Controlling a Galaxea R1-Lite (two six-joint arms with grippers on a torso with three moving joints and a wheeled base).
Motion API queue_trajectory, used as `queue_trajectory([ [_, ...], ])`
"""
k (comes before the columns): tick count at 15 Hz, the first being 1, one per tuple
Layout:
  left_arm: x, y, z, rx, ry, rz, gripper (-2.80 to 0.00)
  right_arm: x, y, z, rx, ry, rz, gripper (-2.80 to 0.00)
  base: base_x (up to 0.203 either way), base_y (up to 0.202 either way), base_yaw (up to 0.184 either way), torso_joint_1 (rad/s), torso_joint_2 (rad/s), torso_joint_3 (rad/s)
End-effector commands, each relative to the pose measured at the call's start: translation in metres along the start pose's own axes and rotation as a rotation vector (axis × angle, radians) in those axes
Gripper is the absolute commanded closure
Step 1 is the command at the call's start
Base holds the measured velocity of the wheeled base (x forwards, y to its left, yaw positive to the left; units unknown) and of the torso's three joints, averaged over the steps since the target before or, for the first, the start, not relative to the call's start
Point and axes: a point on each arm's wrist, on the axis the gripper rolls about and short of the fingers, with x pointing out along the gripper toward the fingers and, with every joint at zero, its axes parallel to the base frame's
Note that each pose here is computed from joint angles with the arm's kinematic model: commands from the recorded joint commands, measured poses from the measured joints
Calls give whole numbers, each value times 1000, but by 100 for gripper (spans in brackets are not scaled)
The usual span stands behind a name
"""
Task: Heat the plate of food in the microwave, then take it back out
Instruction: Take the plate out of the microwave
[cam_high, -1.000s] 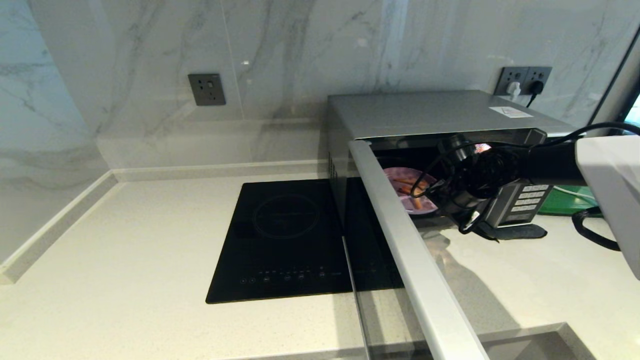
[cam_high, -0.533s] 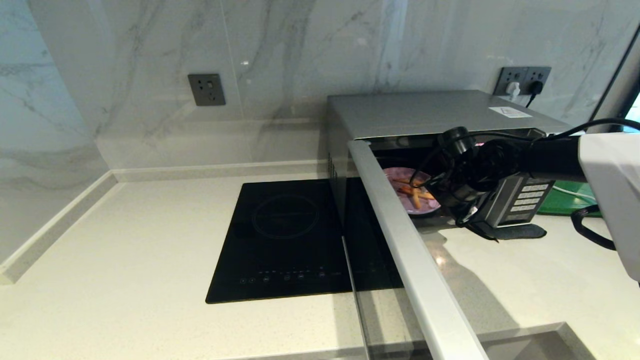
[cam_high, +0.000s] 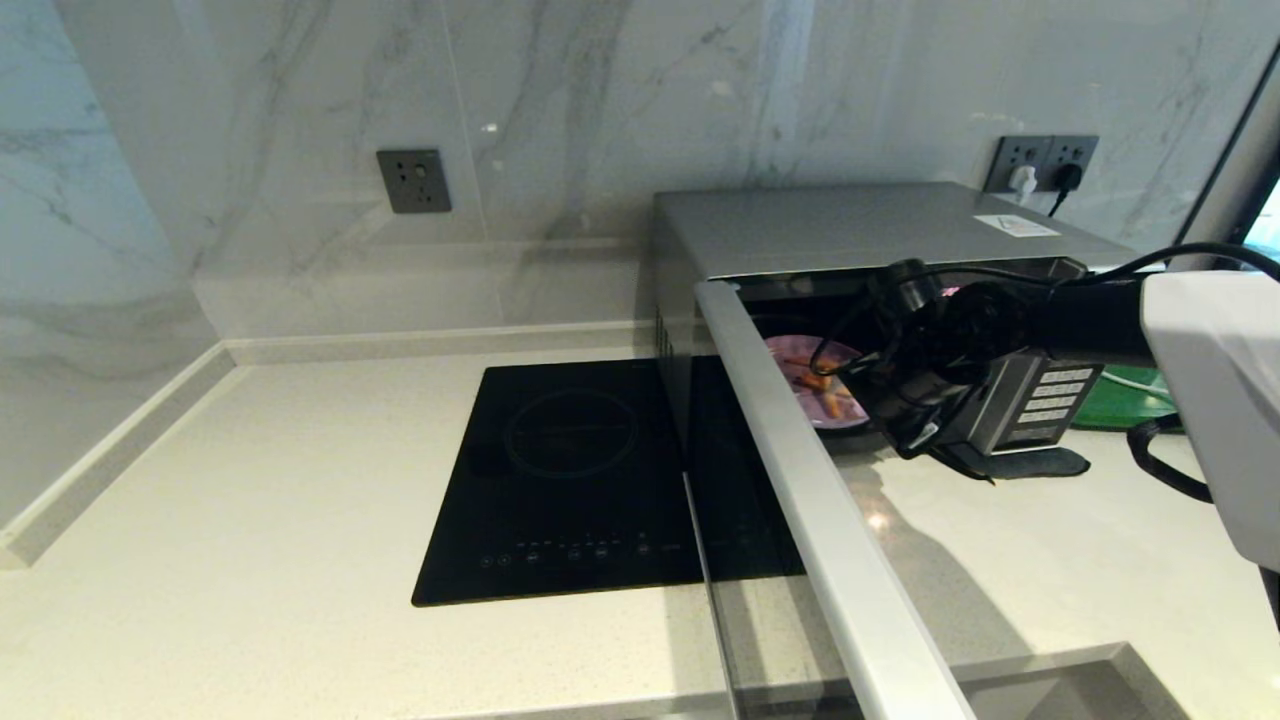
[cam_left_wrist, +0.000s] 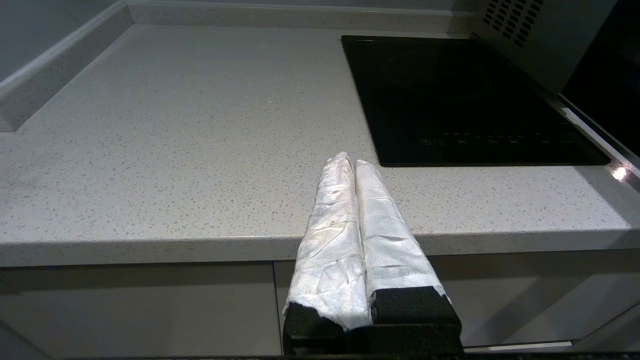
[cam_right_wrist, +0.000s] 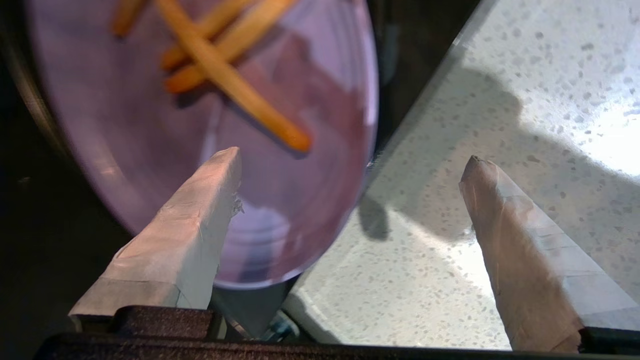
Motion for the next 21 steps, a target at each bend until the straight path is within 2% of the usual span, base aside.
queue_trajectory([
  [1, 0, 0, 0, -1, 0, 1, 0, 10, -4, -3, 4, 7, -25, -280, 0, 0, 0, 0, 0, 0],
  [9, 0, 0, 0, -1, 0, 1, 0, 16, -8, -5, 0, 6, -50, -280, 0, 0, 0, 0, 0, 0],
  [10, 0, 0, 0, -1, 0, 1, 0, 15, -8, -5, 2, 3, -50, 0, 0, 0, 0, 0, 0, 0],
  [21, 0, 0, 0, -1, 0, 1, 0, -17, -11, 3, 24, -13, -29, 0, 0, 0, 0, 0, 0, 0],
])
